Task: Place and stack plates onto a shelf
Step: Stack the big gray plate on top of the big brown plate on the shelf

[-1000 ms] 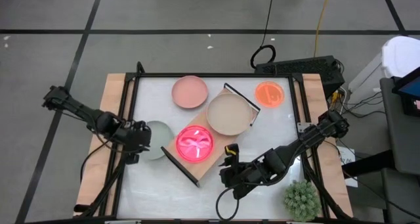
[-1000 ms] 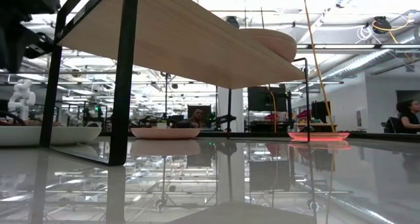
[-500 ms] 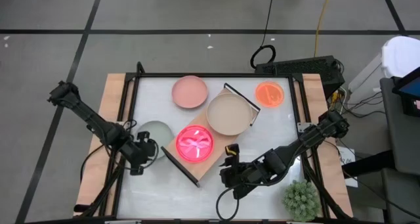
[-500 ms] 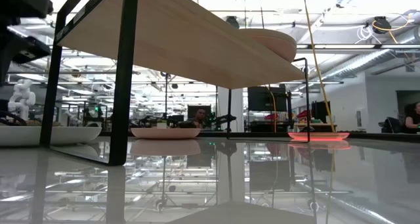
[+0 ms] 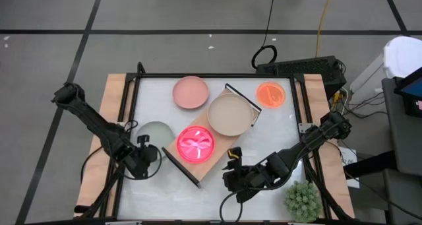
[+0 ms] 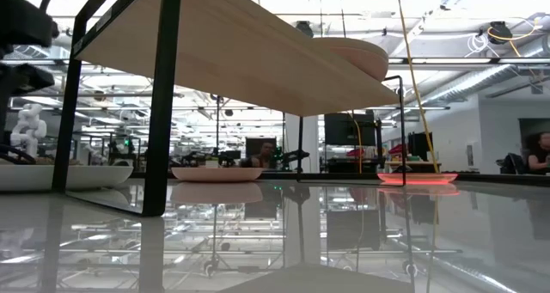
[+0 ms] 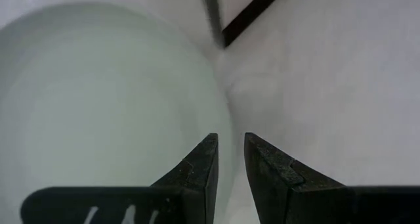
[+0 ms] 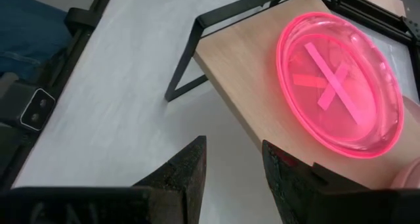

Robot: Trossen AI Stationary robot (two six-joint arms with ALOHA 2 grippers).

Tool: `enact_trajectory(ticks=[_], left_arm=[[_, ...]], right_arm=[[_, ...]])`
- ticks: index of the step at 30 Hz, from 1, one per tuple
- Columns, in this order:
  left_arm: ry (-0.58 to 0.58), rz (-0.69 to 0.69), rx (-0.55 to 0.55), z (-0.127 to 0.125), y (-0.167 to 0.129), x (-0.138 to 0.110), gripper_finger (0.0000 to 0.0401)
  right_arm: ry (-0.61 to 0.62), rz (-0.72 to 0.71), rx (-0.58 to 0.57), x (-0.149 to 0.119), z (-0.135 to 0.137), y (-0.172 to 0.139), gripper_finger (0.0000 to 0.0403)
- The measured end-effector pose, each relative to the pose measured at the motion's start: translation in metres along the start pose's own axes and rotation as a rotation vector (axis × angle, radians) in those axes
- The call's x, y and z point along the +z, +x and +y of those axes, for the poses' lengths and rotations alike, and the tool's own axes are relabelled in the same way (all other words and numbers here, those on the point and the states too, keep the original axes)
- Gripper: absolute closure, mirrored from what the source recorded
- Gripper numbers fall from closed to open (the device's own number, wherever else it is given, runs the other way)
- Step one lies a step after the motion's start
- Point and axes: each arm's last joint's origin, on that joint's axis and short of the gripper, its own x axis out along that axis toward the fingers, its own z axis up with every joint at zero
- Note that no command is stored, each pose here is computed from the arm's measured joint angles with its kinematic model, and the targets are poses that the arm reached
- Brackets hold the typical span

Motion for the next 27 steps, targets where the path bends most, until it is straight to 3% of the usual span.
enact_trajectory(ticks=[8, 27], left_arm=[[0.017, -0.034, -0.037, 0.0, 0.015, -0.009, 0.032], [-0.002, -0.014, 0.004, 0.01, 0.033, -0.025, 0.032]], right_arm=[[0.002, -0.004, -0.001, 0.0, 0.0, 0.0, 0.0273], [0.004, -0.007, -0.002, 0.001, 0.0, 0.0, 0.0273]])
